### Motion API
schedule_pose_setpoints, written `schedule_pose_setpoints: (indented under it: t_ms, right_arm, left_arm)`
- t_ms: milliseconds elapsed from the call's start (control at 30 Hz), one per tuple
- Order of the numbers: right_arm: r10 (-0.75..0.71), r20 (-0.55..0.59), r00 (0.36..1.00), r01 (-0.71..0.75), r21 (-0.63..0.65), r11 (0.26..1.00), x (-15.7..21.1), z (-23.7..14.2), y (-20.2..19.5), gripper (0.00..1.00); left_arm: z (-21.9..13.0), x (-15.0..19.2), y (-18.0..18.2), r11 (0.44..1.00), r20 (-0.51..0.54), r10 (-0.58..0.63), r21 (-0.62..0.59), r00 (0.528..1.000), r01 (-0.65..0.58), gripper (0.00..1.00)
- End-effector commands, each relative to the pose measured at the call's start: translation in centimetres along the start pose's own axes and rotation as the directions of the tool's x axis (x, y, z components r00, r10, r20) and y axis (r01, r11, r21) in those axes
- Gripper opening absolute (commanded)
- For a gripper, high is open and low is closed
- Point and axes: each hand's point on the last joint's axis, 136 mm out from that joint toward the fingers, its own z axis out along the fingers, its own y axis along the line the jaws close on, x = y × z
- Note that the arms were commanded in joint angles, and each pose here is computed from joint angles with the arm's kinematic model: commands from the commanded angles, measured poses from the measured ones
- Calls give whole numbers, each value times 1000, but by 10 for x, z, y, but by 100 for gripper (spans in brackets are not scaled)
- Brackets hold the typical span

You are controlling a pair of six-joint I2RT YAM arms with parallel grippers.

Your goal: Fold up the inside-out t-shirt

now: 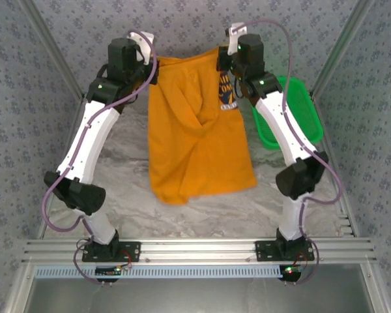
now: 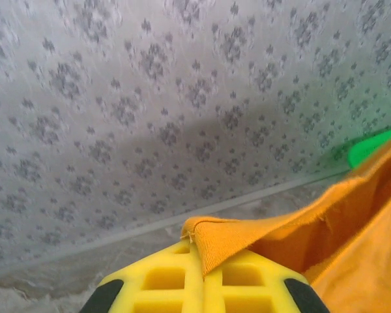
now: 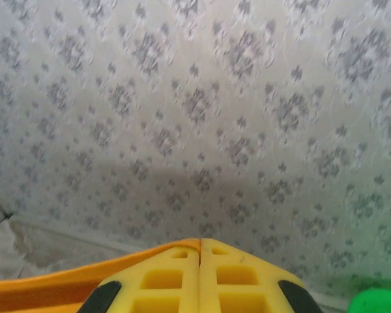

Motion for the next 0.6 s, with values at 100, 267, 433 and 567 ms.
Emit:
schedule_pose_setpoints:
  t_ms: [100, 267, 433, 567]
  right_arm:
    - [46, 201, 979, -59, 57, 997, -93, -44, -28, 0]
    - [26, 122, 992, -32, 47, 998, -79, -62, -26, 0]
    - [79, -22, 997, -78, 20, 997, 20, -82, -17, 0]
    - [136, -209, 968, -129, 48, 990, 145, -125, -5, 0]
  left_arm:
    - [-87, -115, 1, 996, 322, 54, 43, 945, -72, 0]
    - [-112, -107, -25, 974, 329, 71, 183, 942, -137, 0]
    - [-94, -5, -34, 970, 182, 37, 230, 983, -79, 0]
    - [-94, 128, -55, 956, -4, -61, 287, 998, 60, 8]
